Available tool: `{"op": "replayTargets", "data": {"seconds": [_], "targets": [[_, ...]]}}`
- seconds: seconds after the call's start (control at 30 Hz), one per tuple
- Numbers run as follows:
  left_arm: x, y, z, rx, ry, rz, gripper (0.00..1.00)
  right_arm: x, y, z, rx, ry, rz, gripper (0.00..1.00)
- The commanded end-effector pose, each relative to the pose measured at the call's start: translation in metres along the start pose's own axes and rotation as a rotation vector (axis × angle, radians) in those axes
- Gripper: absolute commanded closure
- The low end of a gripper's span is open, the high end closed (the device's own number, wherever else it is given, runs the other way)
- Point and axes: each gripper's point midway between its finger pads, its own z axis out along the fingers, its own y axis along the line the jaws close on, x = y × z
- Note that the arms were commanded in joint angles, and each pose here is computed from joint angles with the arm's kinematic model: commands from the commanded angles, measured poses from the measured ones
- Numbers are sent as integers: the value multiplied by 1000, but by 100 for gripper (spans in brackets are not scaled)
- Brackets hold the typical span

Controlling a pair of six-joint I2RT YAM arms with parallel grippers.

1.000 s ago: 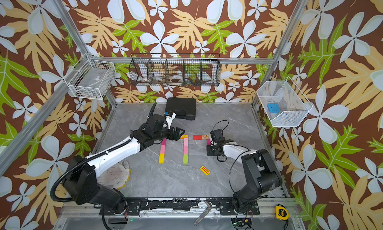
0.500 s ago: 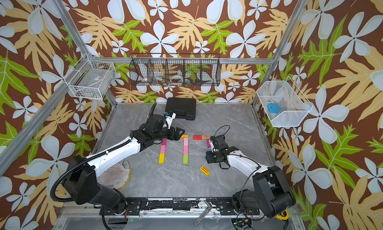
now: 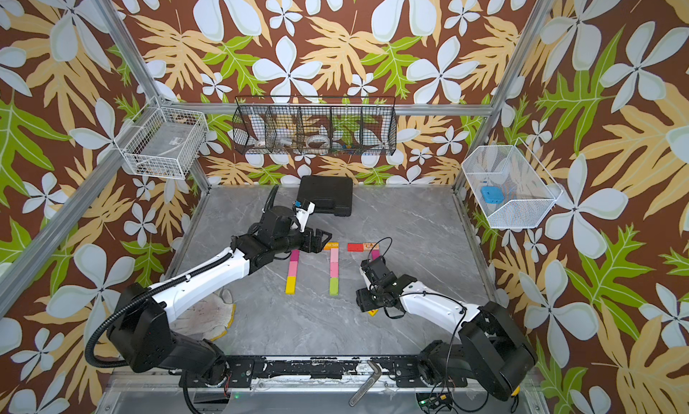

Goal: Assemble the number 7 with building blocks
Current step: Assemble the building block at the center of the board.

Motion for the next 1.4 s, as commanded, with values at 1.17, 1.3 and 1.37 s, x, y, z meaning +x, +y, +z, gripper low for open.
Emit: {"op": "replayTargets", "data": {"seconds": [1.17, 1.3, 1.37], "targets": [[-13, -8, -8, 28, -47, 3, 15, -19, -71, 0, 195, -43, 240, 71], [-13, -7, -7, 22, -42, 4, 15, -24, -74, 2, 203, -42, 238, 71], [-13, -7, -7, 23, -43, 3, 15, -26, -74, 2, 199, -43, 238, 71]]}}
